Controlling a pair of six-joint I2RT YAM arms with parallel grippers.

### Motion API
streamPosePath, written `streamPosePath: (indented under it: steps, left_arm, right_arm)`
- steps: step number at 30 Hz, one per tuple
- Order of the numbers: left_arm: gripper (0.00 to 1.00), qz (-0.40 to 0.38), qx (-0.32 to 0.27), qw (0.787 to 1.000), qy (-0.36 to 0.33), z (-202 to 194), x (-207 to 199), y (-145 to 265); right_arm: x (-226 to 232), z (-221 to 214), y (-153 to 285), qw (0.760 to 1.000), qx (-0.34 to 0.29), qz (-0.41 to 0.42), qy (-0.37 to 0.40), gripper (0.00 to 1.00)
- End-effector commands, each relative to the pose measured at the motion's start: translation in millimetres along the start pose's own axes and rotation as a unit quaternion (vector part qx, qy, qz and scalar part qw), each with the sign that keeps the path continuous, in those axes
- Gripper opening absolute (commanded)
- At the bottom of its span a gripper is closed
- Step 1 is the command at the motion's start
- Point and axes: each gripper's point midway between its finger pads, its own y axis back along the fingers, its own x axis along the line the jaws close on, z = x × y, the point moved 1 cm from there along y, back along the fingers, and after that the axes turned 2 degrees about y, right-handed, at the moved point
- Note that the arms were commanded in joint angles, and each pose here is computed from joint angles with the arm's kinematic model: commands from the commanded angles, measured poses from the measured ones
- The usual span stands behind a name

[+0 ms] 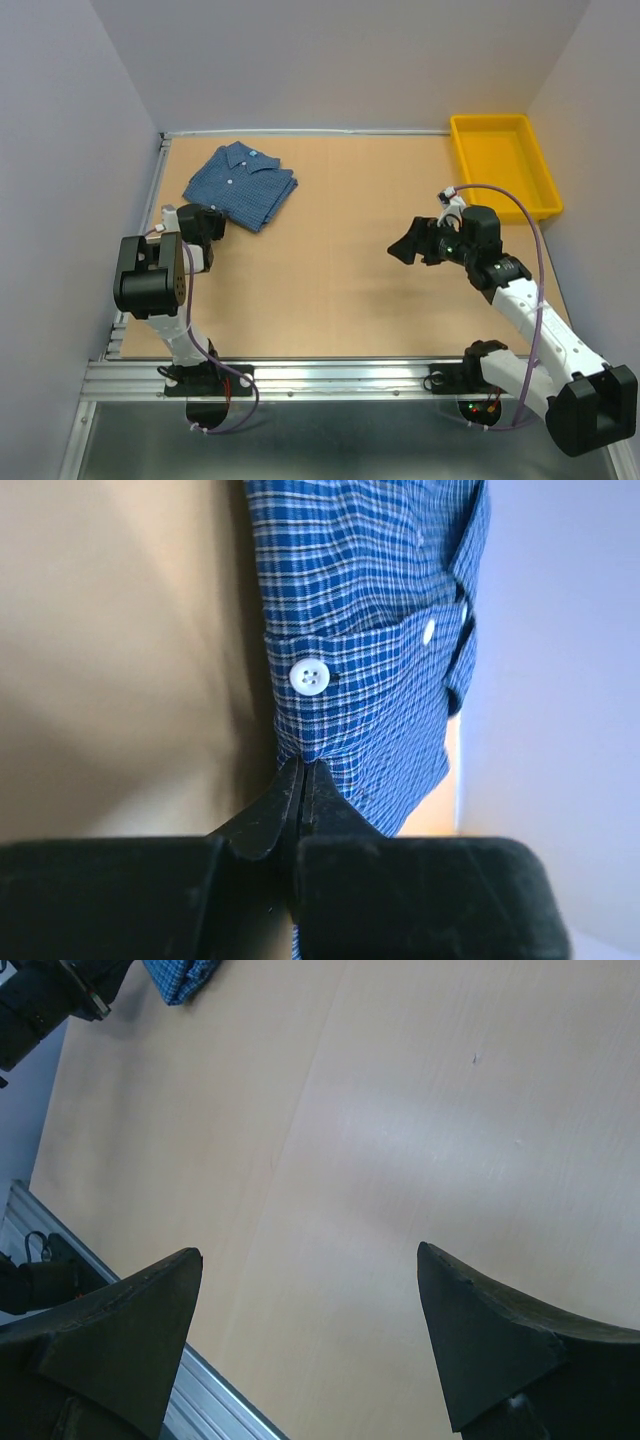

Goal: Fold and stack the long sleeve shirts
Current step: Neatly place the folded shirt to the corner

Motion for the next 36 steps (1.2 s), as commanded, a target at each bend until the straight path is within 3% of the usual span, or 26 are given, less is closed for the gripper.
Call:
streamPosePath:
  steps: [1, 7, 11, 13, 18, 20, 23, 28, 33, 36]
  left_arm:
    - [0.0, -0.056, -0.078, 0.994, 0.055, 47.9, -36.8, -12.7]
    - [0.0, -0.072, -0.138, 0.977, 0.147, 81.9, -28.0, -14.1]
    - [0.0, -0.077, -0.151, 0.977, 0.129, 96.5, -30.5, -18.0]
    - [0.01, -0.079, -0.113, 0.988, 0.072, 87.1, -41.2, -26.5]
    - [0.18, -0.062, -0.006, 0.998, -0.004, 44.7, -46.2, -24.6]
    - [0.35, -0.056, 0.025, 0.998, -0.018, 31.6, -40.4, -12.9]
    - [0.51, -0.015, 0.059, 0.997, -0.045, 16.1, -17.2, -0.2]
    - [0.59, 0.029, 0.092, 0.992, -0.084, -3.7, 5.3, 18.8]
    - [0.59, 0.04, 0.12, 0.987, -0.102, -31.7, 7.9, 11.1]
    - [0.54, 0.044, 0.132, 0.986, -0.094, -49.1, 4.1, -1.0]
  right_arm:
    - [13.2, 25.6, 1.8, 0.999, -0.017, 0.013, 0.029, 0.93]
    - [7.5, 27.3, -3.2, 0.999, -0.008, 0.001, 0.032, 0.93]
    - [5.1, 27.3, -6.1, 0.999, -0.003, -0.003, 0.034, 0.93]
    - [3.6, 27.8, -6.3, 0.999, -0.004, -0.007, 0.037, 0.93]
    - [2.3, 28.5, -5.2, 0.999, -0.007, -0.012, 0.041, 0.93]
    - [3.6, 30.0, -2.8, 0.999, -0.012, -0.011, 0.044, 0.93]
    - [5.0, 27.7, -1.0, 0.999, -0.013, -0.008, 0.045, 0.93]
    - [5.9, 28.0, 2.1, 0.999, -0.019, -0.009, 0.048, 0.93]
    - [7.3, 27.6, 3.8, 0.999, -0.021, -0.006, 0.049, 0.93]
    - [8.2, 28.5, 5.3, 0.998, -0.024, -0.006, 0.05, 0.93]
